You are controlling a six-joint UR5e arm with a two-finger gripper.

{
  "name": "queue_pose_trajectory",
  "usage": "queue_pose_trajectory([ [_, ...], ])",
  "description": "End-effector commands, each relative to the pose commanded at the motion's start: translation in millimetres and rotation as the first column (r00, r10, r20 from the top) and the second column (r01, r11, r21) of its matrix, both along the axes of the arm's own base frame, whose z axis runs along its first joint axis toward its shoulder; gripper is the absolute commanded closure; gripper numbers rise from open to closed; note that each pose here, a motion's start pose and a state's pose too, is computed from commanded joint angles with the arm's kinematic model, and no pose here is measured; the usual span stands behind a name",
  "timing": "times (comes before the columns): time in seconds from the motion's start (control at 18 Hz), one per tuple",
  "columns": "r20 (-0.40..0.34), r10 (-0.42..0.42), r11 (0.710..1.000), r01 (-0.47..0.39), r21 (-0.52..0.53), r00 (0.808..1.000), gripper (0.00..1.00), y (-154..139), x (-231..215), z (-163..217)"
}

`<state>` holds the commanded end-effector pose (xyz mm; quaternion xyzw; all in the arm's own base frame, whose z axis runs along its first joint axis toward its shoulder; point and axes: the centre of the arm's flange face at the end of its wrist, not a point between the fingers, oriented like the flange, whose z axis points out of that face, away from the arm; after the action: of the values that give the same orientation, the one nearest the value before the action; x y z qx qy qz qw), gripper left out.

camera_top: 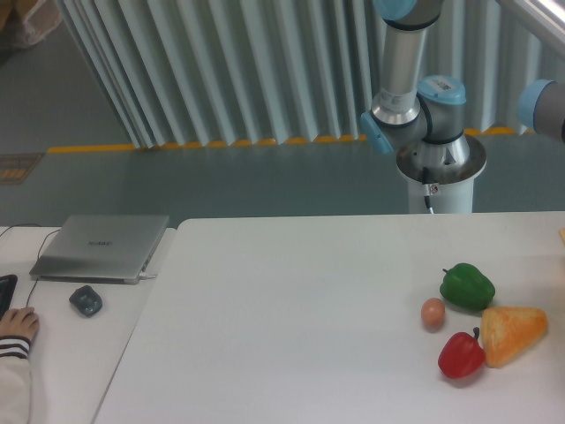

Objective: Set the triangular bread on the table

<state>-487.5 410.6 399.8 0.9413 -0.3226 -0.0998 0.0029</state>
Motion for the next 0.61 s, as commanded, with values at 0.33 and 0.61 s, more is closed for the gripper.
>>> queue_pose_trajectory([
  [0.33, 0.018, -0.011, 1.0, 0.011, 0.028, 1.0, 0.0, 6.1, 3.9, -1.2],
  [0.61, 0.025, -0.018, 0.999, 0.017, 0.028, 1.0, 0.0, 16.8, 12.3, -4.8],
])
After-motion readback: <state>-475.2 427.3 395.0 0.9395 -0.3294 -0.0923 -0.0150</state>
